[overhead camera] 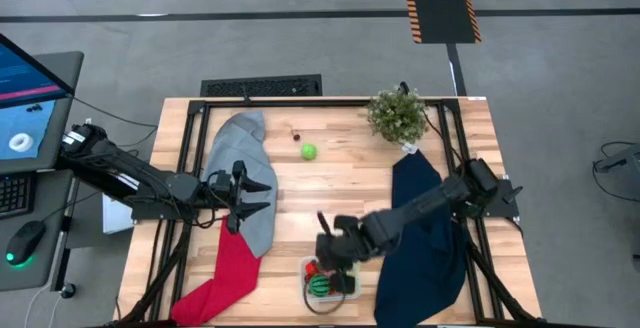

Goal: Pick and placing Produce into tupperware
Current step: Put the corn into the transparent bin

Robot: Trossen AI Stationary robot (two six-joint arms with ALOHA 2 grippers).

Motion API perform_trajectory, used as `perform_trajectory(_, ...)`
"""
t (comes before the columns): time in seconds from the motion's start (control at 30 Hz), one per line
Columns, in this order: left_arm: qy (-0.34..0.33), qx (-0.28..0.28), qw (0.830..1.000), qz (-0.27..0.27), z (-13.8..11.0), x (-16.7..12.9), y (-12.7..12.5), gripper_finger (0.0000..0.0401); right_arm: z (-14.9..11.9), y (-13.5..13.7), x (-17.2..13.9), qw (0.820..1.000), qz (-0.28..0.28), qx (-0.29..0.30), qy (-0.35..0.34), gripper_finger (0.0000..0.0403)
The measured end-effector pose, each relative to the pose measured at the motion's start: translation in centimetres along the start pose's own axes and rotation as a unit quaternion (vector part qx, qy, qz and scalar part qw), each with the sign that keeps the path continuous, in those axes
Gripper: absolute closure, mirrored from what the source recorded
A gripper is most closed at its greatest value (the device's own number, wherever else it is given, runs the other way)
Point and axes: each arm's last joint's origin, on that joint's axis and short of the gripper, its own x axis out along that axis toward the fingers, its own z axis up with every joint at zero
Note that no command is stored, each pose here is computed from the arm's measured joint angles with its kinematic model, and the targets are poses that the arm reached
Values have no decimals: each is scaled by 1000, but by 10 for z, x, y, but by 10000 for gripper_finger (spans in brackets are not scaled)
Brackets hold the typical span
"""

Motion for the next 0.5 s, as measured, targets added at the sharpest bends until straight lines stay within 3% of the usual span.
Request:
perform_trajectory(0.23, -17, -4, 1000, -1, 4, 0, 0, 200, -17, 31, 6, 1000, 9, 27, -6, 351)
perform_trajectory(0.5, -22, -6, 1000, -2, 5, 0, -1, 200, -27, 26, 19, 999, -2, 54, 6, 326)
